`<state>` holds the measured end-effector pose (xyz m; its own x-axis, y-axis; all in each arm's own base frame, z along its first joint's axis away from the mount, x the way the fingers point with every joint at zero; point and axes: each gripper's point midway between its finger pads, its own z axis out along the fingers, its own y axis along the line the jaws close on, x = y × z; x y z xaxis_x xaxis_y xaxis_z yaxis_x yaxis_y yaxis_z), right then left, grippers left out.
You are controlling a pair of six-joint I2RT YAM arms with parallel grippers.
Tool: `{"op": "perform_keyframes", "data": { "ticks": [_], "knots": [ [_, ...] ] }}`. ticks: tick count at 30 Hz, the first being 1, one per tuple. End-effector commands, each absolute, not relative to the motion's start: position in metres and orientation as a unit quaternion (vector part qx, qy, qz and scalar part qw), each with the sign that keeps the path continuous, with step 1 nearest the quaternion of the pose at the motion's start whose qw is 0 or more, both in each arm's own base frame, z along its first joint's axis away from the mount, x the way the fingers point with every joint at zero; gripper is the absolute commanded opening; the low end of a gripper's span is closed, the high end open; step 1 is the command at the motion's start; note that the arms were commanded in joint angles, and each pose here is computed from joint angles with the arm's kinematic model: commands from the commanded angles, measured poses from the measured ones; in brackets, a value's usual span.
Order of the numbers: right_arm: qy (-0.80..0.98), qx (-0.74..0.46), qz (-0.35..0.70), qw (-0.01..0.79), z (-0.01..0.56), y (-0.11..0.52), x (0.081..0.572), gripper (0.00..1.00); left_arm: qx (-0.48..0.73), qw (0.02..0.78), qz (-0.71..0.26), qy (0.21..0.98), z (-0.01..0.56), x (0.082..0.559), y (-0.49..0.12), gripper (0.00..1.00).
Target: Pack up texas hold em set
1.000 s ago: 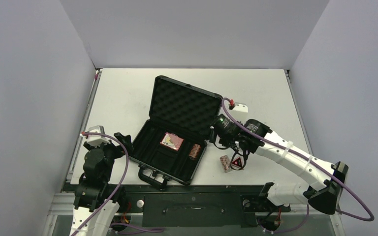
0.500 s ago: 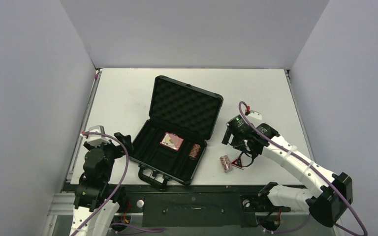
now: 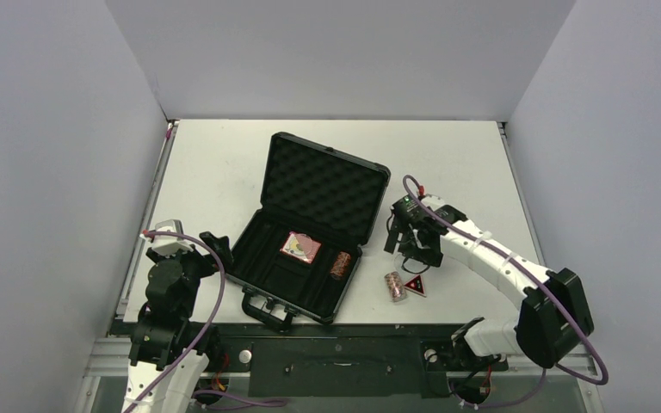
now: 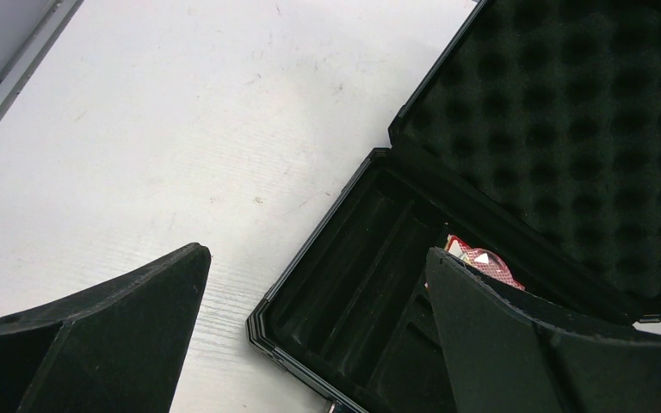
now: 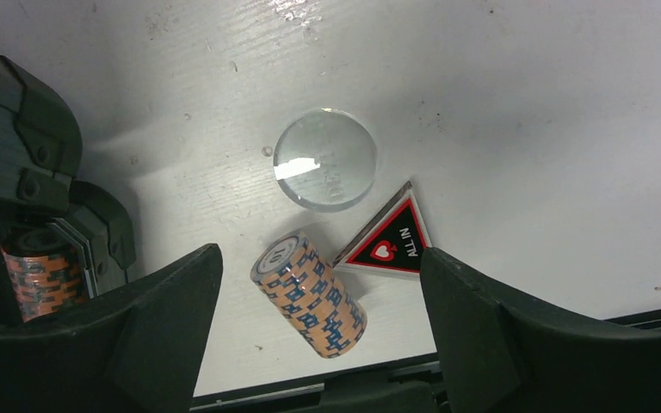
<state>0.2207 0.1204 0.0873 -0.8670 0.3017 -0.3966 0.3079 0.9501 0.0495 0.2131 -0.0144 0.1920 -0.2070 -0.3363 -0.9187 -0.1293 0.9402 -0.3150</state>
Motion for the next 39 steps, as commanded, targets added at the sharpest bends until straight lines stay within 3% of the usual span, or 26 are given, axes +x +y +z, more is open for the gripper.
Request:
{"op": "perform_keyframes", "data": {
  "ticks": [1, 18, 39],
  "knots": [
    [0.970, 0.143, -0.004, 0.198, 0.075, 0.126, 0.231, 0.80, -0.161, 0.625, -0.087, 0.759, 0.203, 0.215, -0.012, 0.96],
    [0.978, 0.130, -0.012, 0.161, 0.041, 0.124, 0.242, 0.82, -0.160, 0.620, -0.086, 0.764, 0.201, 0.217, -0.013, 0.96],
    [0.982, 0.126, -0.029, 0.140, 0.015, 0.122, 0.240, 0.74, -0.158, 0.618, -0.087, 0.765, 0.199, 0.219, -0.013, 0.96]
  ]
}}
